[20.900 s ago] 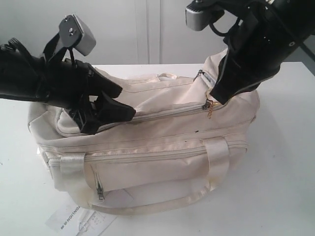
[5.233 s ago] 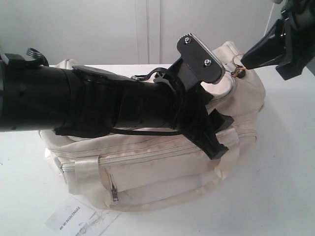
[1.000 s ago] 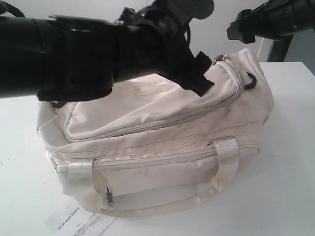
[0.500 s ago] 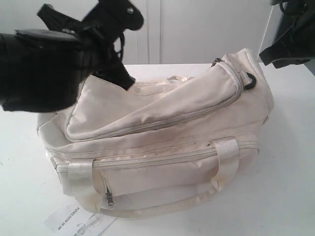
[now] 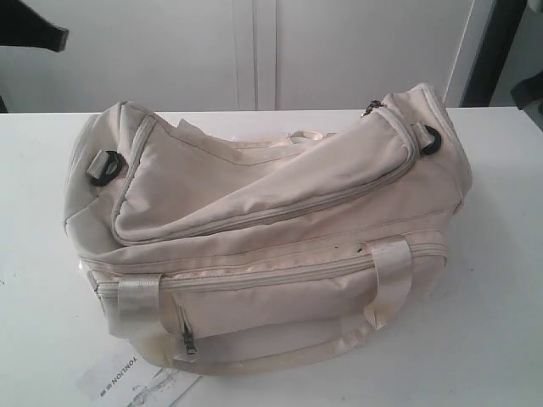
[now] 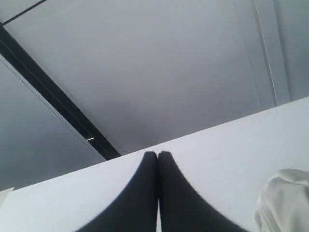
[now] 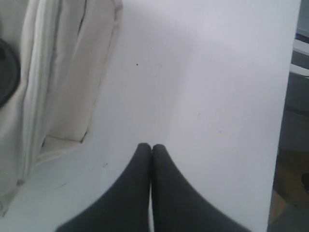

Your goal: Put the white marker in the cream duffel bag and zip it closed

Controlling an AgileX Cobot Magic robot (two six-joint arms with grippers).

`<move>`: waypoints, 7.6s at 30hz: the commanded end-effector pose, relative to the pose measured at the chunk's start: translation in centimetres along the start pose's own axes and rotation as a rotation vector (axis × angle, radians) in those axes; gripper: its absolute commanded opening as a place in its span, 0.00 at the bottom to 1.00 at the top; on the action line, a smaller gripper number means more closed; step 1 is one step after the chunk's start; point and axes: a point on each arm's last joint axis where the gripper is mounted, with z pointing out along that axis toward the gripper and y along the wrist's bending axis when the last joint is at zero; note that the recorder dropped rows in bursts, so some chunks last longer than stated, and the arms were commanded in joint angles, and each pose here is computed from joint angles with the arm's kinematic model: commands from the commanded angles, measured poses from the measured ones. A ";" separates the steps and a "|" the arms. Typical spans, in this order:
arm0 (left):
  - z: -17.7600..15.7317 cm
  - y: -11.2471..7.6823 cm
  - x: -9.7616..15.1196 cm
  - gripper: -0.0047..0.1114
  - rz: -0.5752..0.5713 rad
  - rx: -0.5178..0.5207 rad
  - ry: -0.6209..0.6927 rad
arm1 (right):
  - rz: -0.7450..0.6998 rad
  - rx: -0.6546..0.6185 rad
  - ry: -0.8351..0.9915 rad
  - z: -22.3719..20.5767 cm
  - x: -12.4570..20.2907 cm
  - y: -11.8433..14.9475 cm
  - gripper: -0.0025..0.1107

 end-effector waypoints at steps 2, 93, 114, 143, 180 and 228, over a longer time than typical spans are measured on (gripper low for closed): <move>-0.6 1.9 -0.4 0.04 -0.021 0.049 -0.076 | 0.080 0.048 -0.126 -1.4 -0.8 -0.7 0.02; -21.0 3.7 14.0 0.04 -0.337 0.269 0.030 | 0.033 0.098 -1.029 -12.3 20.1 9.0 0.02; -20.6 0.2 22.9 0.04 -0.369 0.215 0.087 | 0.031 0.096 -1.025 -12.3 20.1 9.0 0.02; -18.4 -1.5 27.0 0.04 -0.379 0.202 0.106 | 0.031 0.096 -1.023 -12.2 20.1 9.0 0.02; -18.4 -1.5 27.0 0.04 -0.379 0.201 0.104 | 0.254 0.013 -1.023 -11.7 23.0 9.3 0.02; -18.4 -1.5 27.0 0.04 -0.379 0.201 0.104 | 0.181 0.065 -0.742 -1.9 28.3 10.2 0.02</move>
